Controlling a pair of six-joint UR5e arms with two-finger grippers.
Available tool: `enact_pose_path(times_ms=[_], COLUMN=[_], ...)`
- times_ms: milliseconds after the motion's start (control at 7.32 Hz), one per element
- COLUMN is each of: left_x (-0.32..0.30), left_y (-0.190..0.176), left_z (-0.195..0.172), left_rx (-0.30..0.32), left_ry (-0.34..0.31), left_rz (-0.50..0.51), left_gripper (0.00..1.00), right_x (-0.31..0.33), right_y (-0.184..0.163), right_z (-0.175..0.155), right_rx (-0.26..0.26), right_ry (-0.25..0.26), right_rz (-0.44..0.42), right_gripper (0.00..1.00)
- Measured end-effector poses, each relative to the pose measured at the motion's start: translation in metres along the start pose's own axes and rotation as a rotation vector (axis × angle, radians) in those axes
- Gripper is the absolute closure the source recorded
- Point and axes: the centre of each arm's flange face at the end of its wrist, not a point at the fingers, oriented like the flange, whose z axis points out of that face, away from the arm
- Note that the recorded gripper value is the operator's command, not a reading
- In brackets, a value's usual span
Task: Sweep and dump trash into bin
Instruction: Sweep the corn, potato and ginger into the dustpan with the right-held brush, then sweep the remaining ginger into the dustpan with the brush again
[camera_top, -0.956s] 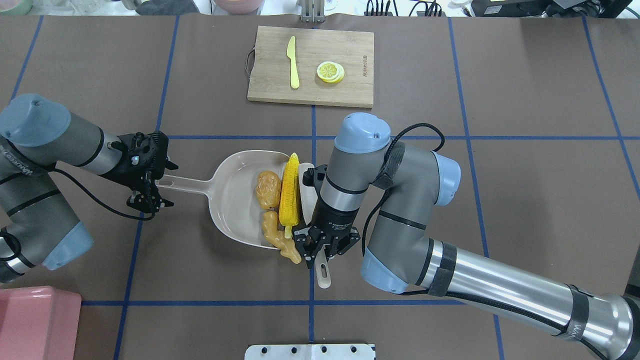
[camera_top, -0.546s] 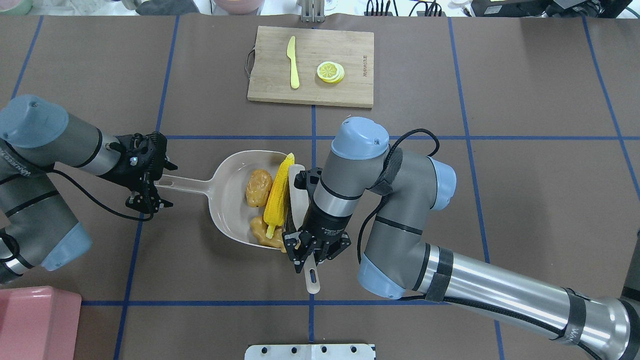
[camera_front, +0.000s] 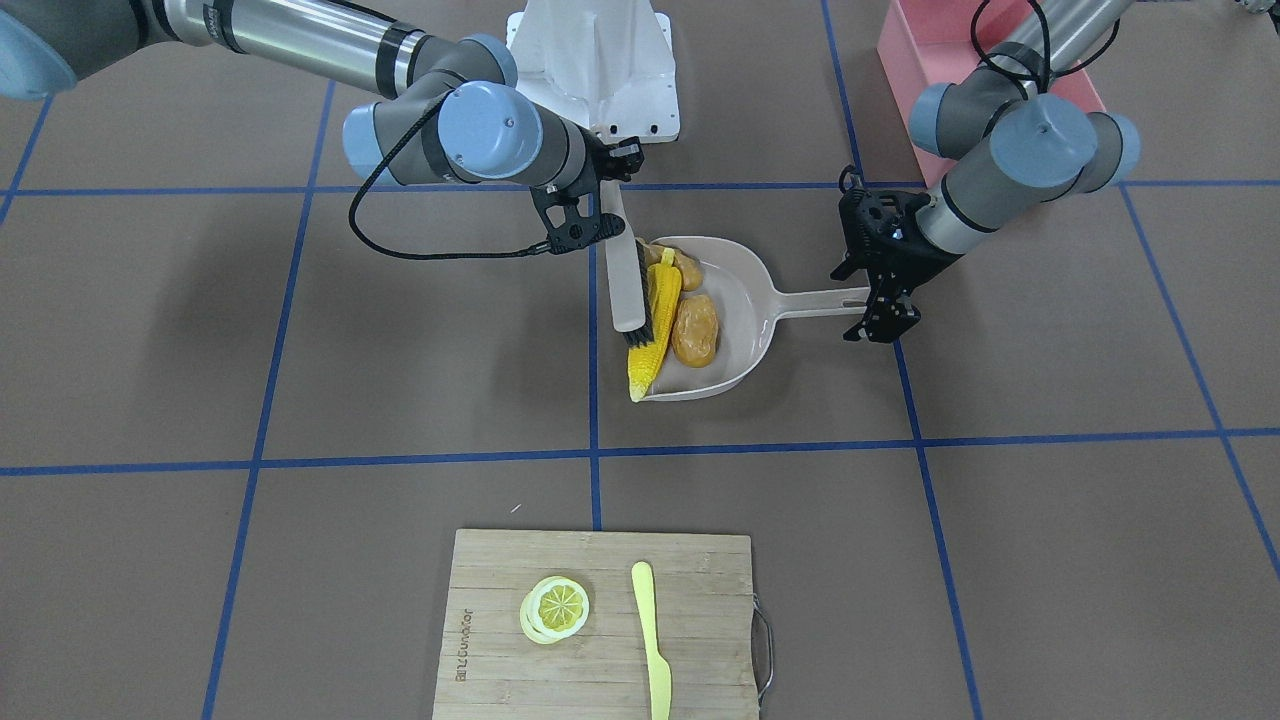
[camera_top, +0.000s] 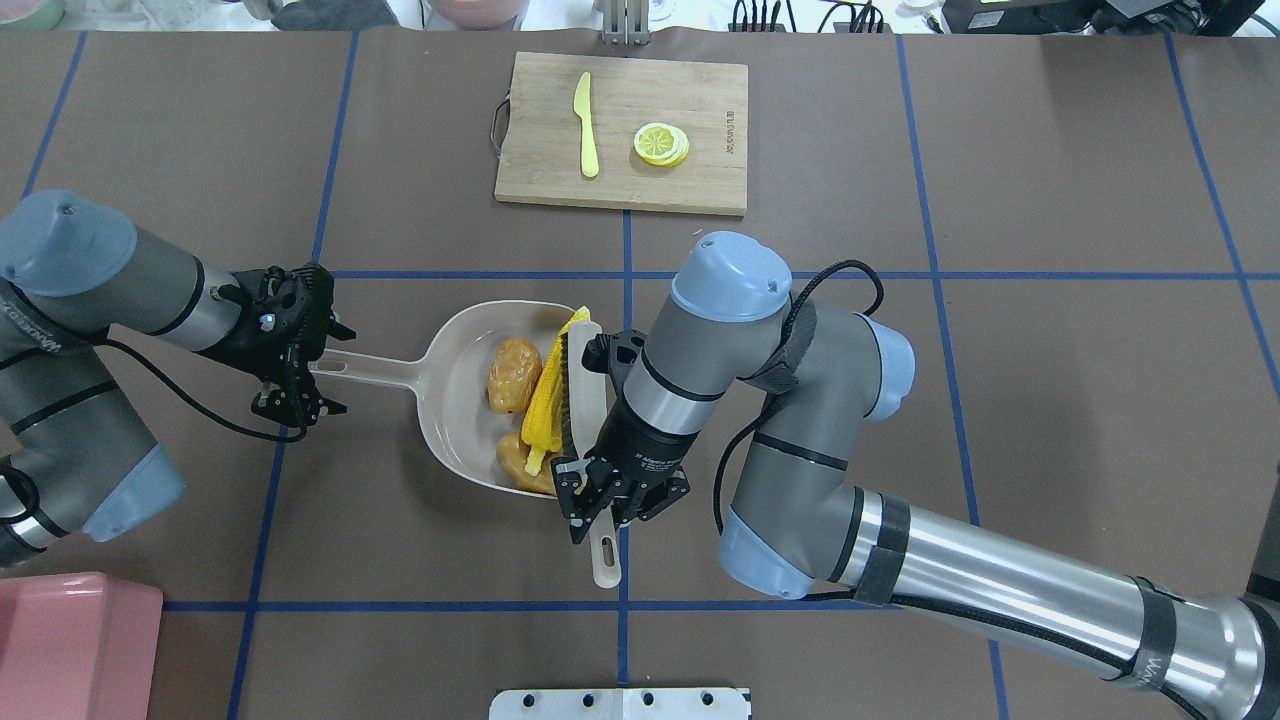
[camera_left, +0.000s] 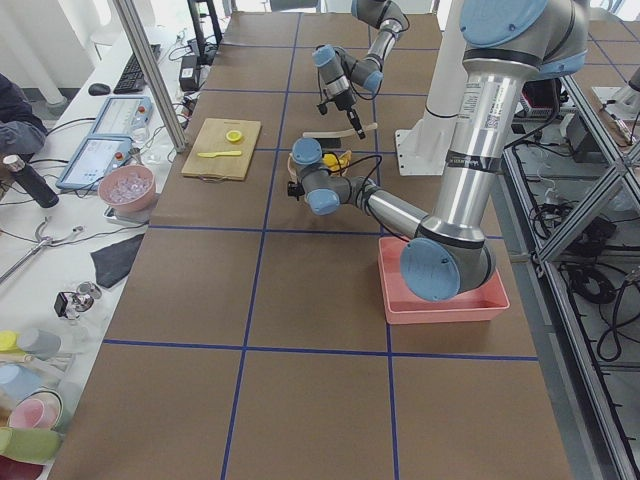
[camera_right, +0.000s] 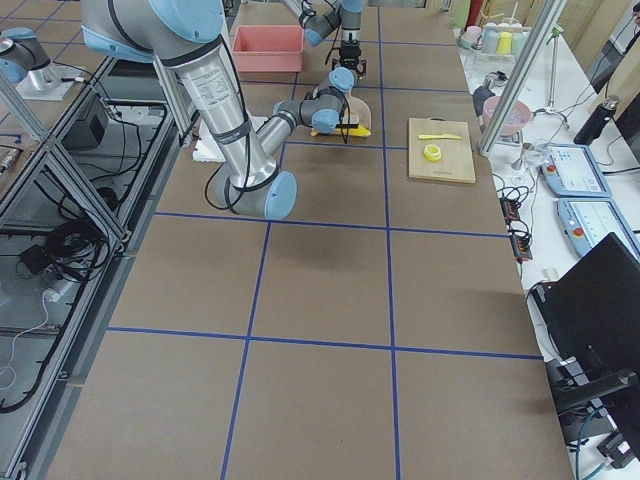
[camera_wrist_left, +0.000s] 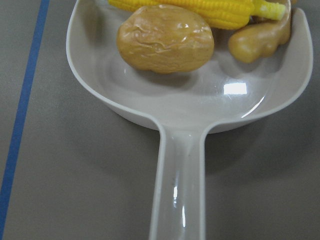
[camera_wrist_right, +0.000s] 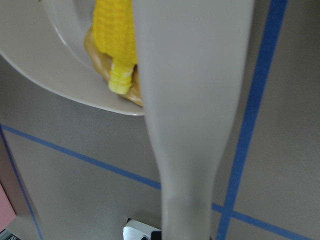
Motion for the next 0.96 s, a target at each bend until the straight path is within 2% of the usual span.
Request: enact_pose_path(times_ms=[410,683,956], left_x=[0.0,0.0,-0.001], left_y=[0.0,0.0,0.002], left_z=[0.0,-0.001,0.0], left_rx=[0.0,0.001,-0.002], left_ry=[-0.001,-0.001,0.0], left_rz=[0.0,0.0,-0.003], left_gripper=[0.08,0.08,0.08], right_x=[0.041,0.057,0.055], right_y=[0.004,-0.012,-0.033], right_z=[-0.012,-0.001,0.021], right_rx=[0.008,0.032,0.035], right_ry=[0.037,0.078,0.105], right_rz=[0.06,0.068,0.055], right_gripper=[1.0,1.0,1.0])
